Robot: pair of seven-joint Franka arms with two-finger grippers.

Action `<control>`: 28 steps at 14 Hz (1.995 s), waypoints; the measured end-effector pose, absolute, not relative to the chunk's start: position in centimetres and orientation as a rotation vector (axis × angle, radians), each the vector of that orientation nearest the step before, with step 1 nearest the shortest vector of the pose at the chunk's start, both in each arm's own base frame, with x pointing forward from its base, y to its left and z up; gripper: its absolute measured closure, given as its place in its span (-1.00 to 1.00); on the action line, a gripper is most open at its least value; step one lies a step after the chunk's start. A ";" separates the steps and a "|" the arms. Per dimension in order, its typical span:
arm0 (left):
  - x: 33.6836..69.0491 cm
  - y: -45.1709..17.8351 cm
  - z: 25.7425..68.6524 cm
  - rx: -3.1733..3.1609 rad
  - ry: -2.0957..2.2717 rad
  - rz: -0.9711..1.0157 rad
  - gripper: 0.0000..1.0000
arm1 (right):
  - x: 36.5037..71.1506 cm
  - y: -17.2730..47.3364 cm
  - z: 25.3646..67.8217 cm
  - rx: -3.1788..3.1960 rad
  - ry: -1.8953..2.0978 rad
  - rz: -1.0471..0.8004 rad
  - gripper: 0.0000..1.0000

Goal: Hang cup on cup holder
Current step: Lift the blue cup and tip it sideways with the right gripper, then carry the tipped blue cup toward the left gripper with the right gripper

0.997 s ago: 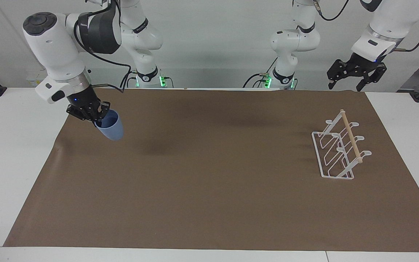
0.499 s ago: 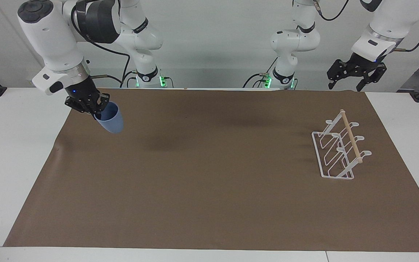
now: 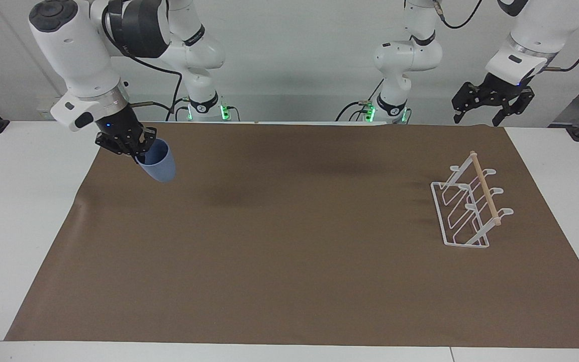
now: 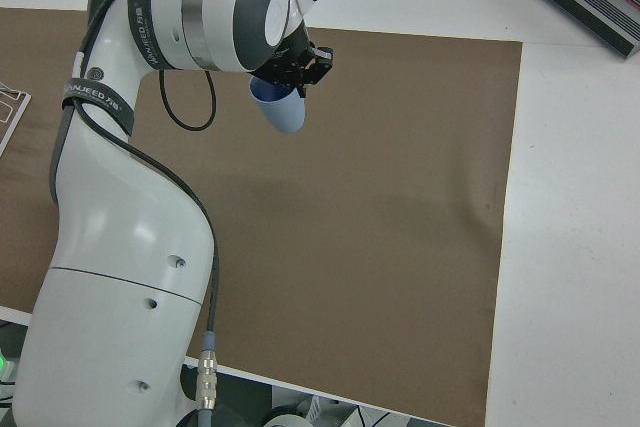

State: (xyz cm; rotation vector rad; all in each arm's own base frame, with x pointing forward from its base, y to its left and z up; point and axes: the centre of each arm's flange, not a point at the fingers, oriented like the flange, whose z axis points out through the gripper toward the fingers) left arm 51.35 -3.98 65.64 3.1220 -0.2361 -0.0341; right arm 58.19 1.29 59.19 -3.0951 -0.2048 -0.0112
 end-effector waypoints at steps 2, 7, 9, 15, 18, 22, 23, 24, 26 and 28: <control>51.4 -4.0 65.6 3.122 -0.236 -0.034 -1.00 | 58.1 2.5 59.5 -3.020 -0.205 -0.021 0.90; 51.4 -4.0 65.6 3.122 -0.236 -0.034 -1.00 | 57.8 5.3 60.0 -2.878 -0.187 -0.025 0.90; 51.4 -4.0 65.6 3.122 -0.236 -0.034 -1.00 | 57.5 8.2 60.1 -2.831 -0.114 0.001 0.90; 51.4 -4.0 65.6 3.122 -0.236 -0.034 -1.00 | 57.3 13.6 60.9 -2.641 0.130 0.021 0.90; 51.4 -4.0 65.6 3.122 -0.236 -0.034 -1.00 | 57.5 16.6 61.4 -2.521 0.304 0.021 0.90; 51.4 -4.0 65.6 3.122 -0.236 -0.034 -1.00 | 58.3 18.0 62.1 -2.316 0.551 0.066 0.90; 51.4 -4.0 65.6 3.122 -0.236 -0.034 -1.00 | 58.5 18.2 62.3 -2.265 0.612 0.082 0.90; 51.4 -4.0 65.6 3.122 -0.236 -0.034 -1.00 | 58.7 18.6 62.5 -2.219 0.669 0.096 0.90; 51.4 -4.0 65.6 3.122 -0.236 -0.034 -1.00 | 58.6 20.4 63.0 -2.133 0.791 0.122 0.90; 51.1 -3.6 65.4 3.121 -0.227 -0.079 -1.00 | 58.3 22.8 63.4 -2.061 0.898 0.148 0.90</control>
